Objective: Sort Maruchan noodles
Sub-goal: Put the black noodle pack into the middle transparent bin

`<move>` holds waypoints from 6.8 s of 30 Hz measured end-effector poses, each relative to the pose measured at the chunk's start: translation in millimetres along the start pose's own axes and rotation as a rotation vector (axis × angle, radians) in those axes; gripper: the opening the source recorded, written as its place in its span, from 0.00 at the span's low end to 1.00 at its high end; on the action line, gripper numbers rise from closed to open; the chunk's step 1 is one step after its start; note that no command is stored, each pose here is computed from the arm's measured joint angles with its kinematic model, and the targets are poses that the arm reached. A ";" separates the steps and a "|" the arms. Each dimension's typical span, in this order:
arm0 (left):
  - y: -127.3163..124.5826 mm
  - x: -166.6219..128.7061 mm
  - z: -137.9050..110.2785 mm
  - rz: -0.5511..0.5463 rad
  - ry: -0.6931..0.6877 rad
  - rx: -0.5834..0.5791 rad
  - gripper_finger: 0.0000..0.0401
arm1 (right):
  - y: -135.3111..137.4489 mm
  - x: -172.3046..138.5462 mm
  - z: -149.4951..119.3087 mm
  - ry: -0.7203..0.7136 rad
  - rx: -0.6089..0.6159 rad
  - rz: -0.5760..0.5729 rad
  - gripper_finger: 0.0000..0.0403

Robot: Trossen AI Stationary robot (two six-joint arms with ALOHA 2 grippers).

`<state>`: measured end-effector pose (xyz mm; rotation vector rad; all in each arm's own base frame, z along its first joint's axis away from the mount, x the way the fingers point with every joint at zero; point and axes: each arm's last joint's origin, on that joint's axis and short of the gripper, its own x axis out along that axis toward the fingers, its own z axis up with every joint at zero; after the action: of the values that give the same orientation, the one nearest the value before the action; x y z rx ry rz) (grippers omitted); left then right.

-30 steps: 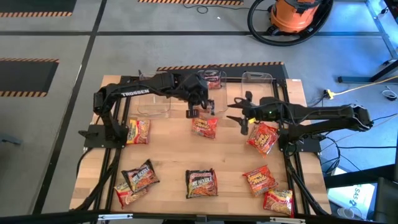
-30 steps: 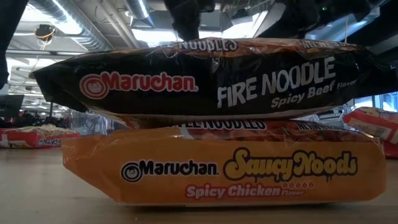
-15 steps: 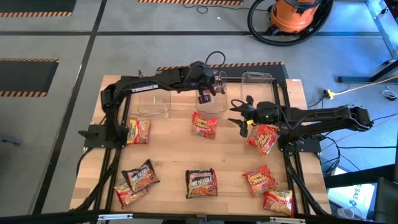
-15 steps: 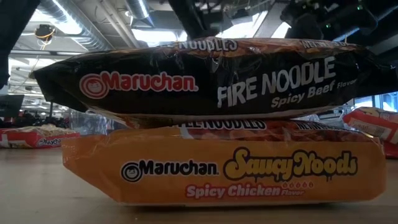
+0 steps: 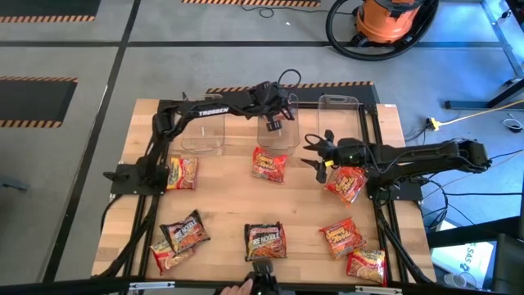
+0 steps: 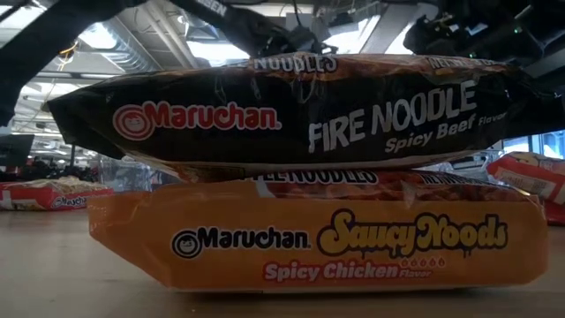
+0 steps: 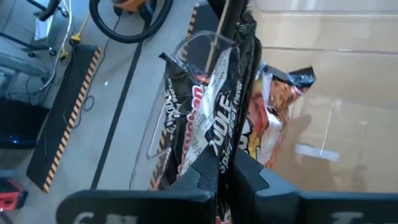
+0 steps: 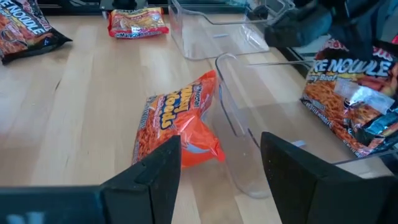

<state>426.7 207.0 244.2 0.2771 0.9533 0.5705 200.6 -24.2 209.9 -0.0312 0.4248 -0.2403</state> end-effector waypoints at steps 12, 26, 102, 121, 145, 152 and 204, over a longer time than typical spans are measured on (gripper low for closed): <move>-5.8 23.0 -9.2 -0.029 0.034 0.001 0.08 | 0.5 1.5 -12.8 -0.021 0.005 0.000 0.49; -7.0 18.2 -5.1 -0.030 0.008 -0.018 0.27 | 0.5 1.5 -12.2 -0.037 0.004 -0.001 0.49; -300.5 -226.4 -204.5 -0.911 -0.290 -0.259 0.27 | 191.4 48.6 -34.0 0.365 0.685 0.597 0.61; -332.3 -205.1 -171.6 -0.840 -0.352 -0.235 0.27 | 213.6 68.9 -13.5 0.336 0.736 0.606 0.70; -318.2 -189.7 -157.1 -0.744 -0.391 -0.297 0.27 | 216.3 76.4 -26.1 0.362 0.695 0.595 0.37; -313.9 -193.9 -153.8 -0.710 -0.425 -0.289 0.27 | 216.4 75.8 -24.3 0.327 0.625 0.613 0.15; -152.5 -173.3 -138.4 -0.472 -0.551 -0.022 0.27 | -108.4 97.6 101.3 0.289 -0.455 -0.037 0.03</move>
<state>285.5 -20.3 215.3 0.1660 0.4490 0.0556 304.3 -154.6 271.4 -0.4548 0.7610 -0.1807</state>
